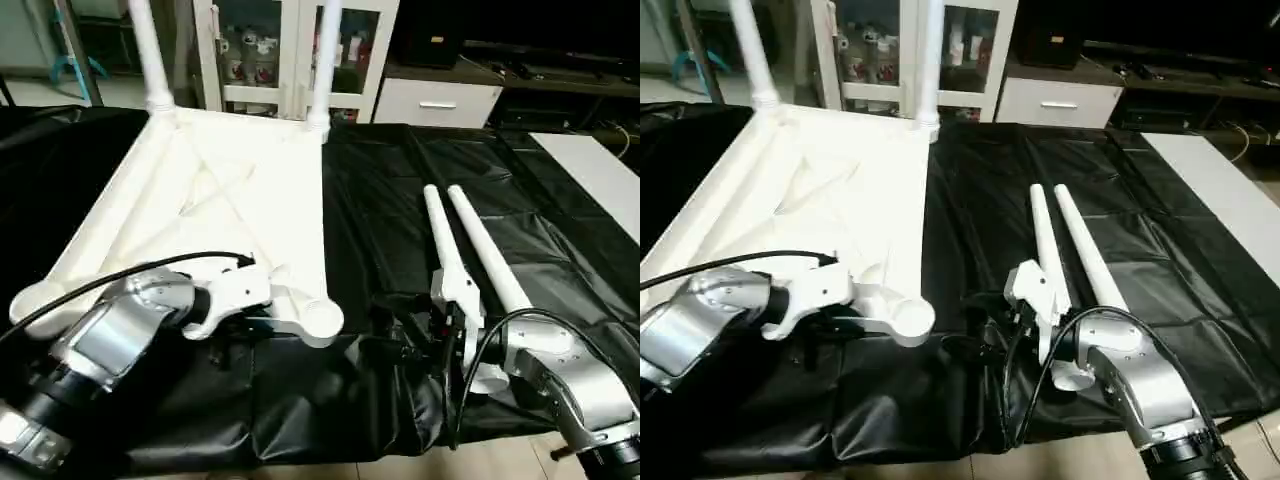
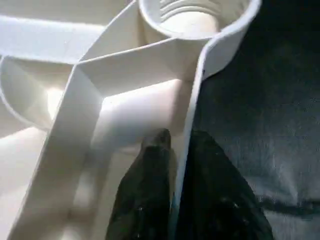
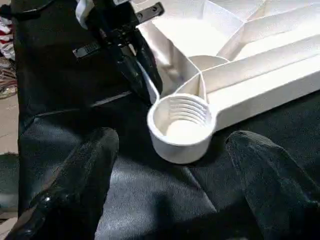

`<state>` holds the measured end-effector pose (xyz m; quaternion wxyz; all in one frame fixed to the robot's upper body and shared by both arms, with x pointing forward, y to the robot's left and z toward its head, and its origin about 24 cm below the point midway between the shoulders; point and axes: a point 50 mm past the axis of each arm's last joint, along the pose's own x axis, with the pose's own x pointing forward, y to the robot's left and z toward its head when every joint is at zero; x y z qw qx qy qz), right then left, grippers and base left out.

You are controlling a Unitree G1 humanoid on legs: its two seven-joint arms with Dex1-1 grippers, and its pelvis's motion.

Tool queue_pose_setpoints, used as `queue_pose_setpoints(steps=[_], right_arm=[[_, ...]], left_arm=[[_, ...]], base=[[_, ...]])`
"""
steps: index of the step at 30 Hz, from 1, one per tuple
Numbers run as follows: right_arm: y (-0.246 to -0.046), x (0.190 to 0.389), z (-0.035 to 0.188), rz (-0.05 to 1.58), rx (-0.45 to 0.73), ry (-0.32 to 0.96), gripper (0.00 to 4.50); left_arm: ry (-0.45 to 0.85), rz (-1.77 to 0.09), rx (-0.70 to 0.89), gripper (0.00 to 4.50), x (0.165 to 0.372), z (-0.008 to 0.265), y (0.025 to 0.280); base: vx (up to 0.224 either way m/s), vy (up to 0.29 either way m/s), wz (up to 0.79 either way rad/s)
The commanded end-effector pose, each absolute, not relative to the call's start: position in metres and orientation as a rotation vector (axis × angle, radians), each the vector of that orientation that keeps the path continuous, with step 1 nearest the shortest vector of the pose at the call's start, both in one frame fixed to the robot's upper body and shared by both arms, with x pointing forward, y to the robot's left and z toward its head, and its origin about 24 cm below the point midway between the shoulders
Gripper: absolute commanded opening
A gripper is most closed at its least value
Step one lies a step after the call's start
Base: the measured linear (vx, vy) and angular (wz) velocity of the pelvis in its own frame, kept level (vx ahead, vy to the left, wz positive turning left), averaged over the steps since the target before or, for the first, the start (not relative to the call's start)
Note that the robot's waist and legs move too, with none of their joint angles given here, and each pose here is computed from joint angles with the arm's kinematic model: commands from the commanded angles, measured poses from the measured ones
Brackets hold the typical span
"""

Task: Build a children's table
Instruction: Rotate table base

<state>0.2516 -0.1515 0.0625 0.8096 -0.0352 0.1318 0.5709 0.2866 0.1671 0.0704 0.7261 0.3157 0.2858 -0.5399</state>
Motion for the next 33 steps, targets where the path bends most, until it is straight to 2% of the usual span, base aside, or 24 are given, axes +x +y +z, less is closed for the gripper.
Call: queue_pose_setpoints(steps=[1, 8, 13, 15, 25, 28, 33], right_arm=[[-0.154, 0.251, 0.065, 1.216, -0.101, 0.282, 3.8], [-0.152, 0.251, 0.064, 1.203, -0.089, 0.274, 3.8], [-0.151, 0.252, 0.064, 1.204, -0.087, 0.273, 3.8], [-0.151, 0.254, 0.065, 1.201, -0.09, 0.268, 3.8], [-0.15, 0.257, 0.065, 1.194, -0.092, 0.259, 3.8], [-0.15, 0.259, 0.066, 1.176, -0.094, 0.249, 3.8], [-0.151, 0.263, 0.068, 1.15, -0.098, 0.232, 3.8]], left_arm=[[0.636, -1.141, 0.714, 0.4, 0.29, 0.073, 0.17], [0.732, -0.951, 0.656, 0.04, 0.283, 0.06, 0.173], [0.811, -0.853, 0.668, 0.0, 0.279, 0.053, 0.177], [0.849, -0.761, 0.701, 0.0, 0.279, 0.048, 0.18], [0.806, -0.672, 0.738, 0.0, 0.283, 0.048, 0.175], [0.763, -0.686, 0.682, 0.0, 0.283, 0.05, 0.165], [0.765, -0.664, 0.693, 0.0, 0.286, 0.048, 0.165]], base=[[0.0, 0.0, 0.0], [0.0, 0.0, 0.0], [0.0, 0.0, 0.0], [0.0, 0.0, 0.0], [0.0, 0.0, 0.0], [0.0, 0.0, 0.0], [0.0, 0.0, 0.0]])
